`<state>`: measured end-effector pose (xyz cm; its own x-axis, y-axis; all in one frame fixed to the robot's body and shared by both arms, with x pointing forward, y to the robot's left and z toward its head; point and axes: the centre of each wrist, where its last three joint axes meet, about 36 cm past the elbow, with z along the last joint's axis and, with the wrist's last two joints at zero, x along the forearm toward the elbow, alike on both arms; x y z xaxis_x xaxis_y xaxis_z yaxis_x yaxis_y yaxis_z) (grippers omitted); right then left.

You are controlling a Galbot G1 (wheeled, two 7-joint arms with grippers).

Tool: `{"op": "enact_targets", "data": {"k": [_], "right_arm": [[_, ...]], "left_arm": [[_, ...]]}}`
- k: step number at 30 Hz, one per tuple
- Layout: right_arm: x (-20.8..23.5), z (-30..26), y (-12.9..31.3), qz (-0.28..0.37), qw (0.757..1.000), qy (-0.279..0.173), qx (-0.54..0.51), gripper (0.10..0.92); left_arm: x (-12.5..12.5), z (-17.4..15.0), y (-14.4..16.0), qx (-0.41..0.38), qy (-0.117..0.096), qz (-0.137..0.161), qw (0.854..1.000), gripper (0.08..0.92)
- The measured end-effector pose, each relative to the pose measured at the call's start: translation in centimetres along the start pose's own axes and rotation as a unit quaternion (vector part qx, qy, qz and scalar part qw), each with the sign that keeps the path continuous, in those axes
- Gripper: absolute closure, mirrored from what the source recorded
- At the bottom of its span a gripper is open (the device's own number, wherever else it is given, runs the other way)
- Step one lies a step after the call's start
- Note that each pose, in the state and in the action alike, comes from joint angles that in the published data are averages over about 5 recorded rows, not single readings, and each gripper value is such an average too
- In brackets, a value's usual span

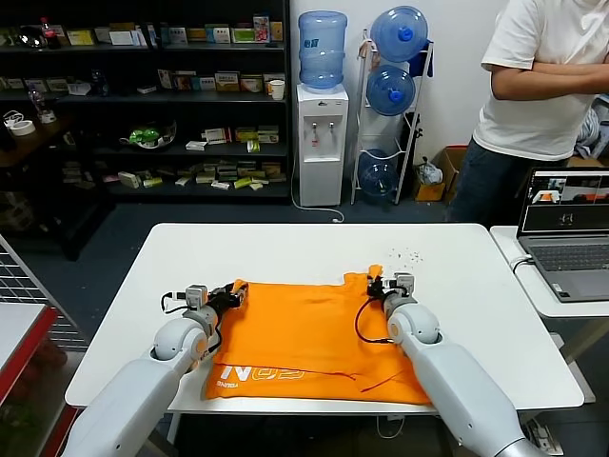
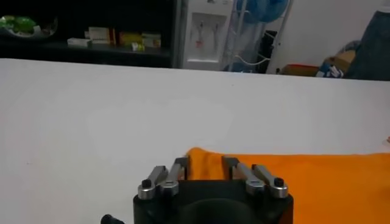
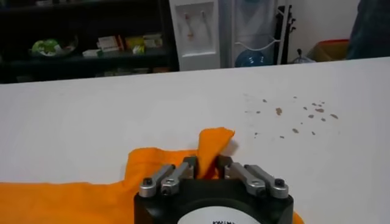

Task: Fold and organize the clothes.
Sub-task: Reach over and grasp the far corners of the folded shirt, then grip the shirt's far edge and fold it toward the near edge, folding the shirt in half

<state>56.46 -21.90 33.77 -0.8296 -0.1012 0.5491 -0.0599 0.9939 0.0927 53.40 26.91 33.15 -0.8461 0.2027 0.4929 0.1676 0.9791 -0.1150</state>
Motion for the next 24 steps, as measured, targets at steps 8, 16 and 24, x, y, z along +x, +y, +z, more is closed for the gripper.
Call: {"op": "enact_targets", "data": {"k": [8,16,24], "right_arm": [[0.5,0.2,-0.2,-0.002,1.0,-0.015,-0.007,0.898],[2.1,0.1,-0.7,-0.003,0.999,-0.04,-0.018,0.898],[6.0,1.3,-1.5,-0.007,0.999,-0.047,-0.018,0.898]], "left_arm": [[0.4,0.1,0.0,-0.005,-0.017,-0.001,1.0,0.867],[1.9,-0.3,0.7,-0.007,-0.042,-0.009,0.999,0.905],[4.9,0.4,1.0,-0.01,-0.053,-0.013,0.998,0.905]]}}
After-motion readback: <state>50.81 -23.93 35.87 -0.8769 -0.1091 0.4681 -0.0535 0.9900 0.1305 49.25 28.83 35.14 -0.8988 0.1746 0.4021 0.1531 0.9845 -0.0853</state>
